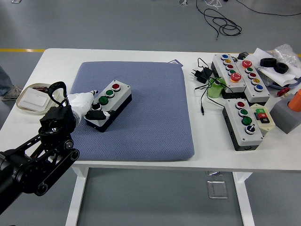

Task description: Pick up the button,place it on the desk,press the button,press the button

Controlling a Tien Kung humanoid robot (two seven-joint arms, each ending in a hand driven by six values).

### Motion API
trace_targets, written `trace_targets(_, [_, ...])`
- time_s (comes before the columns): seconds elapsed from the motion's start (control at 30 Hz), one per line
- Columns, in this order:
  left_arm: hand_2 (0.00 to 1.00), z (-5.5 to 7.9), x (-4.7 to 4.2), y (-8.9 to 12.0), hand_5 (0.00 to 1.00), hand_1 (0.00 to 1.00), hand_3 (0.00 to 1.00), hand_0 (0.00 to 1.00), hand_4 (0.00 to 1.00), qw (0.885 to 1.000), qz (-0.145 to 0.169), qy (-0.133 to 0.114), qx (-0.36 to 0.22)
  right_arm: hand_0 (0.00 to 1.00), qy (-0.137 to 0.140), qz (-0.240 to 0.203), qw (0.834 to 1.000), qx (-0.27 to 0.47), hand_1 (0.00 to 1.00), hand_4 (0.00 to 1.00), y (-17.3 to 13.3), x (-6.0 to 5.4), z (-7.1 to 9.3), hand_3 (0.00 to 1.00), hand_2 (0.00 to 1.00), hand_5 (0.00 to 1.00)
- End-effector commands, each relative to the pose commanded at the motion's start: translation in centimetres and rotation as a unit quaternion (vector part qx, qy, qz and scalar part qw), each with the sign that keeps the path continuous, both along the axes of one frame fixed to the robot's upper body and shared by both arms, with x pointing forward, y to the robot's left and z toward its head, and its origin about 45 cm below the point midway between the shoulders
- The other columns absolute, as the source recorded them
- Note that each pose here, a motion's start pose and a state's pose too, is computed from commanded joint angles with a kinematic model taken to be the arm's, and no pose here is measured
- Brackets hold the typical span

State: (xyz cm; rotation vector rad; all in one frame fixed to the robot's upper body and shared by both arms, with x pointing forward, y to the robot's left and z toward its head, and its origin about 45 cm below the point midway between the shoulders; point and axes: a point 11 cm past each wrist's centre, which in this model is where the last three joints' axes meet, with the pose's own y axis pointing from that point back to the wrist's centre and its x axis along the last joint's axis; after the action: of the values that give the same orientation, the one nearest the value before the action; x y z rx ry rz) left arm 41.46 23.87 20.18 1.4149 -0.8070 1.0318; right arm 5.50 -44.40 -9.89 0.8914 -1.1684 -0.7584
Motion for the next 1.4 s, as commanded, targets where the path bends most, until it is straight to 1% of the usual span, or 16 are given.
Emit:
trace_targets(0.03, [0.59,0.0,0.06,0.1,0.263,0.527,0.742,0.457,0.735,1.0,0.0,0.0,0.005,0.631,0.0,0.0,1.0,0.0,0.486,0.303,0.0,0.0,0.0,0.562,0.617,0.225])
trace_targets(0.2, [0.59,-0.1,0.25,0.4,0.263,0.527,0.742,0.457,0.735,1.0,0.002,0.0,0.025,0.631,0.0,0.0,1.0,0.0,0.486,0.303,0.0,0.0,0.0,0.562,0.617,0.225])
trace_targets(0.23, [0.515,-0.1,0.3,0.4,0.245,0.452,0.556,0.427,0.646,1.0,0.002,0.0,0.03,0.631,0.0,0.0,1.0,0.0,0.486,0.302,0.0,0.0,0.0,0.562,0.617,0.225])
trace_targets(0.4, [0.515,0.2,0.52,0.6,0.245,0.452,0.556,0.427,0.646,0.999,0.0,-0.004,0.047,0.631,-0.001,0.0,1.0,0.0,0.486,0.302,0.0,0.1,0.0,0.562,0.617,0.225])
trace_targets(0.43, [0.351,0.2,0.55,0.6,0.17,0.349,0.416,0.368,0.52,0.999,0.001,-0.005,0.048,0.631,-0.001,0.0,1.0,0.0,0.484,0.303,0.0,0.1,0.0,0.562,0.617,0.224])
trace_targets(0.5, [0.351,0.3,0.63,0.7,0.17,0.349,0.416,0.368,0.52,0.999,0.002,-0.007,0.048,0.631,-0.001,0.001,1.0,0.0,0.484,0.303,0.0,0.1,0.0,0.562,0.617,0.224])
trace_targets(0.6, [0.351,0.4,0.68,0.6,0.17,0.349,0.416,0.368,0.52,0.999,-0.013,-0.014,0.041,0.631,0.0,0.0,1.0,-0.001,0.484,0.303,0.0,0.1,0.0,0.562,0.617,0.224])
trace_targets(0.63, [0.294,0.4,0.69,0.6,0.002,0.287,0.343,0.382,0.549,0.999,-0.017,-0.016,0.039,0.631,0.0,0.0,1.0,-0.001,0.483,0.303,0.0,0.1,0.0,0.562,0.617,0.224])
trace_targets(0.7, [0.294,0.6,0.7,0.5,0.002,0.287,0.343,0.382,0.549,0.999,-0.033,-0.027,0.028,0.631,0.0,0.0,1.0,-0.001,0.483,0.303,0.0,0.0,0.0,0.562,0.617,0.224])
trace_targets(0.8, [0.294,1.1,0.78,0.2,0.002,0.287,0.343,0.382,0.549,0.997,-0.069,-0.045,0.009,0.631,0.001,-0.001,1.0,-0.001,0.483,0.303,0.0,-0.1,0.0,0.562,0.617,0.224])
trace_targets(0.83, [0.258,1.3,0.77,-0.1,0.002,0.261,0.303,0.386,0.475,0.995,-0.088,-0.05,0.002,0.632,0.001,-0.001,1.0,-0.001,0.483,0.302,0.0,-0.1,0.0,0.562,0.617,0.224])
trace_targets(1.0, [0.258,2.1,0.41,-1.6,0.002,0.261,0.303,0.386,0.475,0.979,-0.186,-0.077,-0.022,0.632,0.004,0.0,1.0,-0.001,0.483,0.302,-0.1,-0.2,0.0,0.562,0.617,0.224])
trace_targets(1.03, [0.245,2.2,0.32,-2.0,0.002,0.253,0.283,0.383,0.437,0.975,-0.205,-0.081,-0.029,0.632,0.004,0.0,1.0,-0.001,0.484,0.302,-0.1,-0.2,0.0,0.562,0.617,0.224])
trace_targets(1.17, [0.245,3.0,0.0,-2.8,0.002,0.253,0.283,0.383,0.437,0.955,-0.277,-0.102,-0.042,0.632,0.006,0.0,1.0,-0.001,0.484,0.302,0.0,-0.3,0.0,0.562,0.617,0.224])
trace_targets(1.27, [0.242,3.4,-0.14,-3.0,0.002,0.254,0.282,0.389,0.44,0.936,-0.329,-0.121,-0.041,0.632,0.007,0.0,1.0,-0.001,0.483,0.301,0.0,-0.5,0.0,0.562,0.618,0.223])
trace_targets(1.4, [0.242,3.5,-0.19,-3.1,0.002,0.254,0.282,0.389,0.44,0.919,-0.37,-0.131,-0.043,0.632,0.009,0.001,1.0,0.0,0.483,0.301,0.0,-0.6,-0.1,0.562,0.618,0.223])
